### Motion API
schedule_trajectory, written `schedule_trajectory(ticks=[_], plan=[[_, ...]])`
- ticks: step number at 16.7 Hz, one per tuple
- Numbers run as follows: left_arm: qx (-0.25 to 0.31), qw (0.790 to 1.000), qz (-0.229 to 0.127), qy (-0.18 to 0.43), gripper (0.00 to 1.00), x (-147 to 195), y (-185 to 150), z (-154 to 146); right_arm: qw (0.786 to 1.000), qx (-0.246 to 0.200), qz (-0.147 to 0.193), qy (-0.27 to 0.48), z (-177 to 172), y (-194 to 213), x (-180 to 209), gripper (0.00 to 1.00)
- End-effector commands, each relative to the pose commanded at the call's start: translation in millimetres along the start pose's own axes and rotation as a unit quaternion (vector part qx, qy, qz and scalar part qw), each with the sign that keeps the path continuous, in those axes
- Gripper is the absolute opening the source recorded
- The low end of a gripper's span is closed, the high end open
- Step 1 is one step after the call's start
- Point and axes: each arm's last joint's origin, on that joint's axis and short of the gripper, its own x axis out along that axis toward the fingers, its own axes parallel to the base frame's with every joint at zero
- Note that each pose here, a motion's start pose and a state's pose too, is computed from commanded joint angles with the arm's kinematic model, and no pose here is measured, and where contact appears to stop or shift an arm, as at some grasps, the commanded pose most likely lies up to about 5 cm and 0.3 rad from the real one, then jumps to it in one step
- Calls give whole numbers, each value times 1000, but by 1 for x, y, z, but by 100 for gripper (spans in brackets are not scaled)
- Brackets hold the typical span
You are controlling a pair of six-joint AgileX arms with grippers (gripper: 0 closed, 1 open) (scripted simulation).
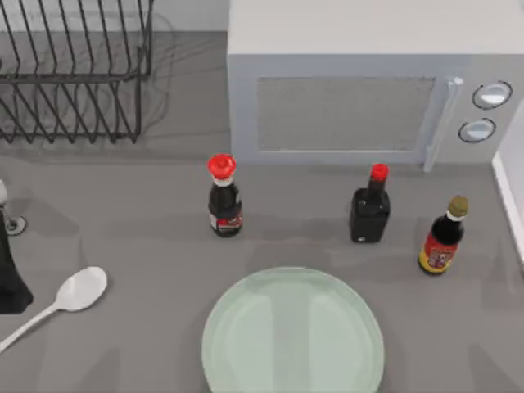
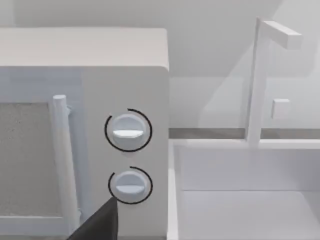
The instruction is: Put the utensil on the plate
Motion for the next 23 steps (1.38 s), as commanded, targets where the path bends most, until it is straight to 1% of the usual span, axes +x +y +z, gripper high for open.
schedule_trajectory(ticks=[3, 5, 8, 10, 11, 13, 15, 17, 20, 22, 23], plan=[[5, 1000, 1, 7, 100, 0, 0, 1, 1000, 0, 0, 0, 0, 0, 0, 100], [26, 999, 1, 36, 100, 1, 0, 8, 1000, 0, 0, 0, 0, 0, 0, 100], [81, 989, -7, 123, 100, 7, 1, 21, 1000, 0, 0, 0, 0, 0, 0, 100], [125, 970, -23, 208, 100, 16, 1, 29, 1000, 0, 0, 0, 0, 0, 0, 100], [147, 955, -36, 256, 100, 22, 1, 32, 1000, 0, 0, 0, 0, 0, 0, 100], [189, 913, -70, 354, 100, 37, 2, 35, 1000, 0, 0, 0, 0, 0, 0, 100], [224, 861, -112, 444, 100, 54, 3, 36, 1000, 0, 0, 0, 0, 0, 0, 100], [250, 805, -157, 514, 100, 71, 4, 36, 1000, 0, 0, 0, 0, 0, 0, 100], [277, 728, -220, 587, 100, 94, 5, 36, 1000, 0, 0, 0, 0, 0, 0, 100], [286, 686, -255, 618, 100, 107, 6, 34, 1000, 0, 0, 0, 0, 0, 0, 100], [289, 669, -269, 629, 100, 113, 6, 33, 1000, 0, 0, 0, 0, 0, 0, 100]])
